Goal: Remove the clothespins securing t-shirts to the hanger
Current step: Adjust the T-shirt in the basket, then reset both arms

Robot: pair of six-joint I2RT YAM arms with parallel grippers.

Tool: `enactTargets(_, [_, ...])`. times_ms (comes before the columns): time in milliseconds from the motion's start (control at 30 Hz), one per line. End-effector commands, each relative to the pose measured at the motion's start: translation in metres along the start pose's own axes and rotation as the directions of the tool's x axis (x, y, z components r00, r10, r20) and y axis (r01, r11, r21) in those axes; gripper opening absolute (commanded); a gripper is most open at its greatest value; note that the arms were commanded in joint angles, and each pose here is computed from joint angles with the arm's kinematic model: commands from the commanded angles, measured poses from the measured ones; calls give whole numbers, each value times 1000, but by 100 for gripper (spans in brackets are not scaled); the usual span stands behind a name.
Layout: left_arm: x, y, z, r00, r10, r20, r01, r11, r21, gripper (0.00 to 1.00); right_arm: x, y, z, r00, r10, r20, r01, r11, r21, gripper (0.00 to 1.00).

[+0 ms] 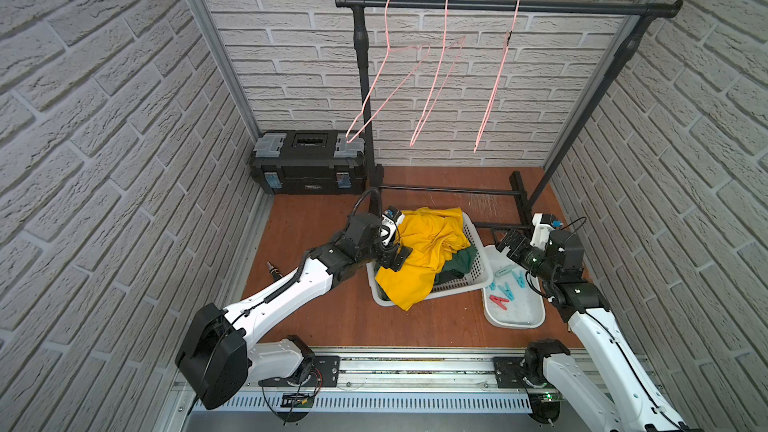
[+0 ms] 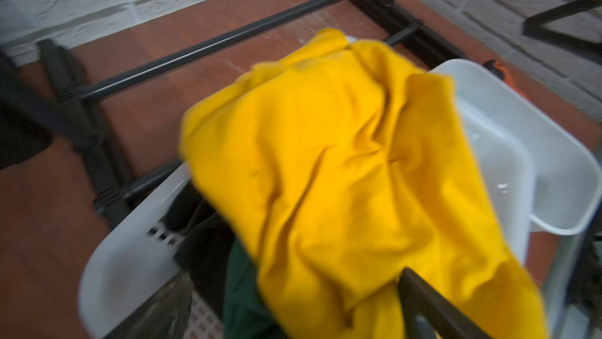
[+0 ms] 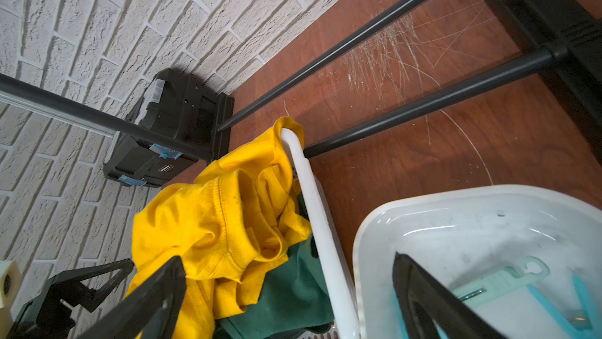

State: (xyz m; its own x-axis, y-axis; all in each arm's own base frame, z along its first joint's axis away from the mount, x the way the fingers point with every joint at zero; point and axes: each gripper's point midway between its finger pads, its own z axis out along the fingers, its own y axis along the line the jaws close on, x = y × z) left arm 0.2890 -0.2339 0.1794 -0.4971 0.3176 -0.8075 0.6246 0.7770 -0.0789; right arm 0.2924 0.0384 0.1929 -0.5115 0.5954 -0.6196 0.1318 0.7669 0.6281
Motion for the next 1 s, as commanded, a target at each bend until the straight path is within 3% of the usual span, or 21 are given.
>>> enactTargets(0, [-15,49,-19,986,-66,153,91,982,-163,98,-15,-9,5,996,-52,79,50,998,33,100])
enactTargets(100, [3,100,-35,968,-137,210,201,923,-328,98,-20,-24,10,990,-86,112,76,993,91,100])
enactTargets(200, [18,156,-64,920,-201,336,356,786,-505,98,-29,-40,15,977,-116,181,90,985,147,100])
enactTargets(300, [45,203,-96,870,-196,452,466,625,-626,98,-40,-57,14,955,-136,265,80,974,211,100])
enactTargets(367, [63,226,-113,837,-190,513,528,531,-663,98,-45,-65,13,935,-165,314,87,965,249,100])
enactTargets(467, [82,252,-124,801,-174,572,581,454,-676,98,-56,-81,10,897,-244,368,114,934,340,100])
enactTargets(500, [84,260,-125,793,-175,583,593,439,-675,98,-57,-88,10,887,-269,374,120,919,375,100])
enactTargets(667, [89,284,-105,899,-86,430,421,447,-790,98,-62,-114,11,850,-324,416,109,880,463,100])
enactTargets(767, [102,287,-89,895,-87,437,420,490,-764,98,-64,-121,19,826,-397,401,166,850,500,100])
enactTargets(833, [110,289,-83,885,-62,462,429,493,-757,98,-70,-118,24,794,-430,430,190,847,496,100])
enactTargets(900, [112,280,-73,893,-59,447,402,552,-731,98,-63,-120,29,775,-471,421,243,837,490,100])
enactTargets(967, [115,282,-67,897,-68,438,398,557,-729,98,-61,-123,38,782,-482,395,263,830,492,100])
